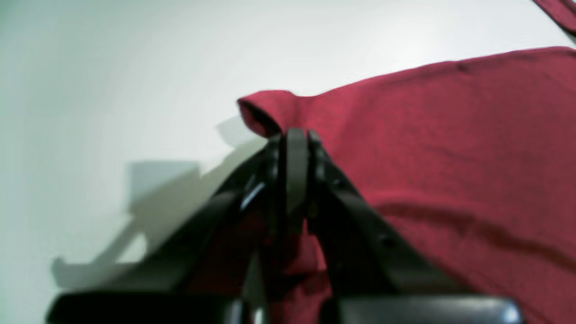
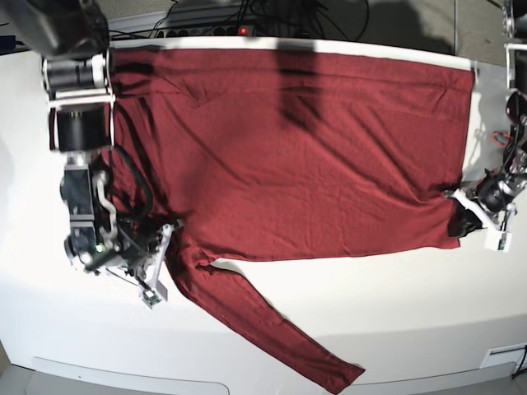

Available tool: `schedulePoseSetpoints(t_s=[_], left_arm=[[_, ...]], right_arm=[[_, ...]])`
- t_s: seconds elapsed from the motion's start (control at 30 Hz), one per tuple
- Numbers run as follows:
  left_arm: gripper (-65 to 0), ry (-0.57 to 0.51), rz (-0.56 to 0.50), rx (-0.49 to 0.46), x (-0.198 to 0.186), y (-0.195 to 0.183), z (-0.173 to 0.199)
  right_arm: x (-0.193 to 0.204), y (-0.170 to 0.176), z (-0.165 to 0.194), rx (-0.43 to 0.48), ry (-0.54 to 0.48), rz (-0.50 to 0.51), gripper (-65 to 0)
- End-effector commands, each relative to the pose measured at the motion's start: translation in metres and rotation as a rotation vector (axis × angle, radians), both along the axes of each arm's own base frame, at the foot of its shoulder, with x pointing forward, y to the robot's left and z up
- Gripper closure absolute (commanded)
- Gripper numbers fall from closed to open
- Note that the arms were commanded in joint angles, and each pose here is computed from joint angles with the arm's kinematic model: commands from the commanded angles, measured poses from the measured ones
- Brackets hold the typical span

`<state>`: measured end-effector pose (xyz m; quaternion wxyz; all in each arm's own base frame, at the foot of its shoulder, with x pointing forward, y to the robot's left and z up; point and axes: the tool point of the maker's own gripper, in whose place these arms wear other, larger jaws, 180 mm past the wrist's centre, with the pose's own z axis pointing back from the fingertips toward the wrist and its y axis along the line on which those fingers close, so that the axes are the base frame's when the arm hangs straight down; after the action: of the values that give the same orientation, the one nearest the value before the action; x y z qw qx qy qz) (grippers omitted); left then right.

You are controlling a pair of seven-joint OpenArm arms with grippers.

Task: Fold the T-shirt properly
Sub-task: 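Grasp the hem with both grippers and fold it onto the shoulders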

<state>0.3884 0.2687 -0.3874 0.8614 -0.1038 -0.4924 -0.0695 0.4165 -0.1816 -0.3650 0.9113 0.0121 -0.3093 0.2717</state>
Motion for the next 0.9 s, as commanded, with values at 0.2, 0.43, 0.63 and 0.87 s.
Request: schedulePoseSetpoints(t_s=[0.2,0.43,0.63,0.87], left_arm=[[0.0,-0.052,-0.038,0.023,-0.02,0.006,0.026],[0.0,-0.068,0.001,0.026,-0.048,0.02,0.032],[0.0,-0.065,0.037,0.04,-0.07,0.034,0.034],[0.0,-0.008,0.036,0.059,-0.079,0.037,0.024]], right_arm=[[-0.036,-0.03,0.03,0.041,-0.103,-0.059,0.0],[-0.072,-0.069,0.02,0.029,-0.083,-0.146,0.0],[-0.087,-0.093,0.018,0.039,-0.067,-0.201,0.0],[-0.105,-0.111,0.013,0.029,-0.039,-0.236,0.0]])
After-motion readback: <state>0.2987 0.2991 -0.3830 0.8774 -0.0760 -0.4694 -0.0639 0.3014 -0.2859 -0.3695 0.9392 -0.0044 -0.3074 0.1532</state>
